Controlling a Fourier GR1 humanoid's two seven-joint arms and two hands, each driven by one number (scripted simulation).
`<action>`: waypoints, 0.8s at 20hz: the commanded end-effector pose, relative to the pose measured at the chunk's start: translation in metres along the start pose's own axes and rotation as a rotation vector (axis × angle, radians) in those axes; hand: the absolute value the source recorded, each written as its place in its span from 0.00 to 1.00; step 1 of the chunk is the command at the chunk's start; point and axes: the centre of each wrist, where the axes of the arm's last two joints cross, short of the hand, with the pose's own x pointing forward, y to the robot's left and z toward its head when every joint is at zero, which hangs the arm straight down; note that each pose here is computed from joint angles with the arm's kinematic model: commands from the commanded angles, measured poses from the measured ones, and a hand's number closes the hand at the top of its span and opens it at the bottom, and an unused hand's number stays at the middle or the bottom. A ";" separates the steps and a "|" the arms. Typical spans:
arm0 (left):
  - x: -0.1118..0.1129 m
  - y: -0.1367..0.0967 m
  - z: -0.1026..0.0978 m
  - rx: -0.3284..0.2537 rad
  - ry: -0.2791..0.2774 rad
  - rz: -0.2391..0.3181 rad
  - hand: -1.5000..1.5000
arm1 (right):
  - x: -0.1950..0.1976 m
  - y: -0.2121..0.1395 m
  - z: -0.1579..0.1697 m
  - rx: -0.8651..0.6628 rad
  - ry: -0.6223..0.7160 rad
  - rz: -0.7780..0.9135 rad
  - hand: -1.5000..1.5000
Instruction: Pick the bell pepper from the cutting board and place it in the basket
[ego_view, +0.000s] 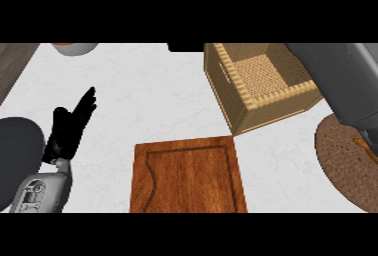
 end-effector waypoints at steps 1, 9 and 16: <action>-0.001 0.011 0.003 0.009 -0.013 0.000 0.50 | -0.040 0.012 -0.011 0.020 -0.031 -0.027 1.00; 0.005 -0.003 -0.005 -0.015 0.004 0.014 0.50 | -0.066 0.058 -0.022 0.085 -0.007 0.005 1.00; 0.002 0.011 -0.005 -0.009 -0.008 -0.001 0.50 | -0.108 0.084 -0.022 0.160 0.093 -0.239 0.00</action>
